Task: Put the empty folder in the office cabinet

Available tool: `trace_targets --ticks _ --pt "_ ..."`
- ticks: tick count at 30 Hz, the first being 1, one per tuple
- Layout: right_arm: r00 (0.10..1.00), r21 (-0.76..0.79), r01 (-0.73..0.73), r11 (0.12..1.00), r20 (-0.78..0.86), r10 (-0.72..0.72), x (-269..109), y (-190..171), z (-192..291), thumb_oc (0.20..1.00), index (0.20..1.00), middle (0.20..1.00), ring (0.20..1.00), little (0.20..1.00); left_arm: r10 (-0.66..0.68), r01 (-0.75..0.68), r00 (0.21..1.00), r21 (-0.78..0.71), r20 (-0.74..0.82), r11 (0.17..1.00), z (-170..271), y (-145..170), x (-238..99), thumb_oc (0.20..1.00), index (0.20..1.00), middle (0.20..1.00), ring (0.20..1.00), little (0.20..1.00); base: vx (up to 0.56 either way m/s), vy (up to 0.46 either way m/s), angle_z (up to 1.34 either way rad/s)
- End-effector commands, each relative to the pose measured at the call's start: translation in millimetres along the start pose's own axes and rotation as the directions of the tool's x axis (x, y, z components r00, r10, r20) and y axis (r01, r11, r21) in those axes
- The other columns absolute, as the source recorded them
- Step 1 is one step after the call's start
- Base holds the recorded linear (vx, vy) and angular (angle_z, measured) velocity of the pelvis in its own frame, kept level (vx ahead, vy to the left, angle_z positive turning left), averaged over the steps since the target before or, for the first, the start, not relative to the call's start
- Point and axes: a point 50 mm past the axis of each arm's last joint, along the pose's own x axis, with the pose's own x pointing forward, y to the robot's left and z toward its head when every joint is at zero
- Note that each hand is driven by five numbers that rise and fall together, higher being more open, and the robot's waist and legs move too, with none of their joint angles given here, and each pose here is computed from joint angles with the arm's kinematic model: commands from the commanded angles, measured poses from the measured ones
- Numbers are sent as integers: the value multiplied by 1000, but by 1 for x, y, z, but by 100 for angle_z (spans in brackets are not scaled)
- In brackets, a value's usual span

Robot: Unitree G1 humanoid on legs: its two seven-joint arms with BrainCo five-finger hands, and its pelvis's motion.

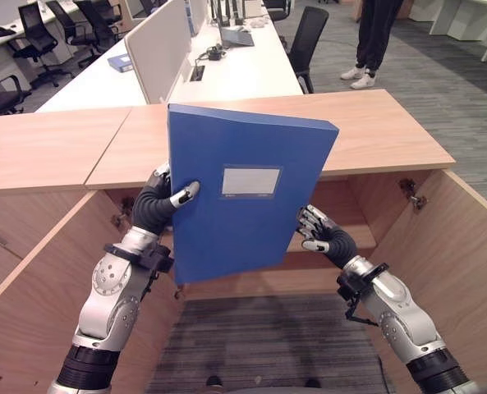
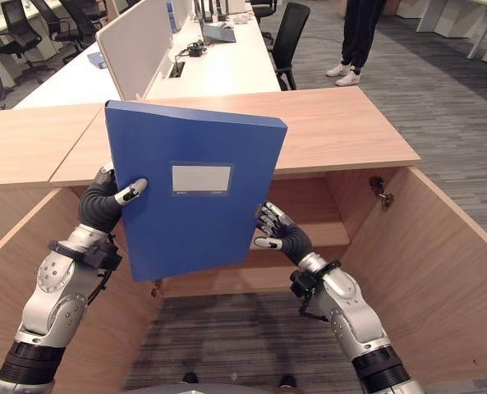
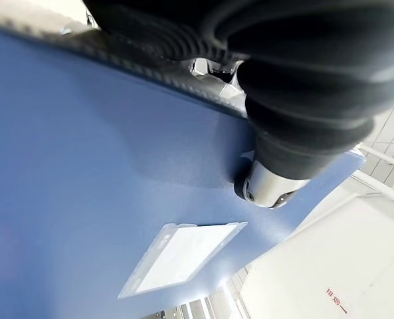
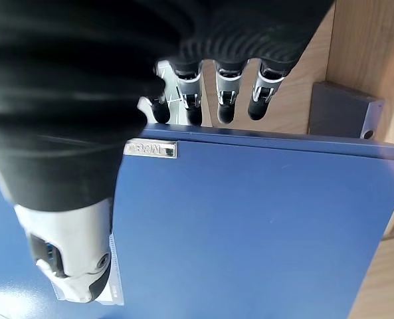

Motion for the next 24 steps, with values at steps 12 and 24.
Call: trace_targets --ticks 12,24 --pt "931 28 -275 961 255 259 48 52 47 1000 1000 1000 1000 1000 -255 262 963 -89 86 961 9 -40 32 200 200 200 200 200 0 0 0" --pt "972 32 -144 989 192 135 38 27 32 1000 1000 1000 1000 1000 -270 274 962 -98 50 957 7 -36 20 200 200 200 200 200 0 0 0"
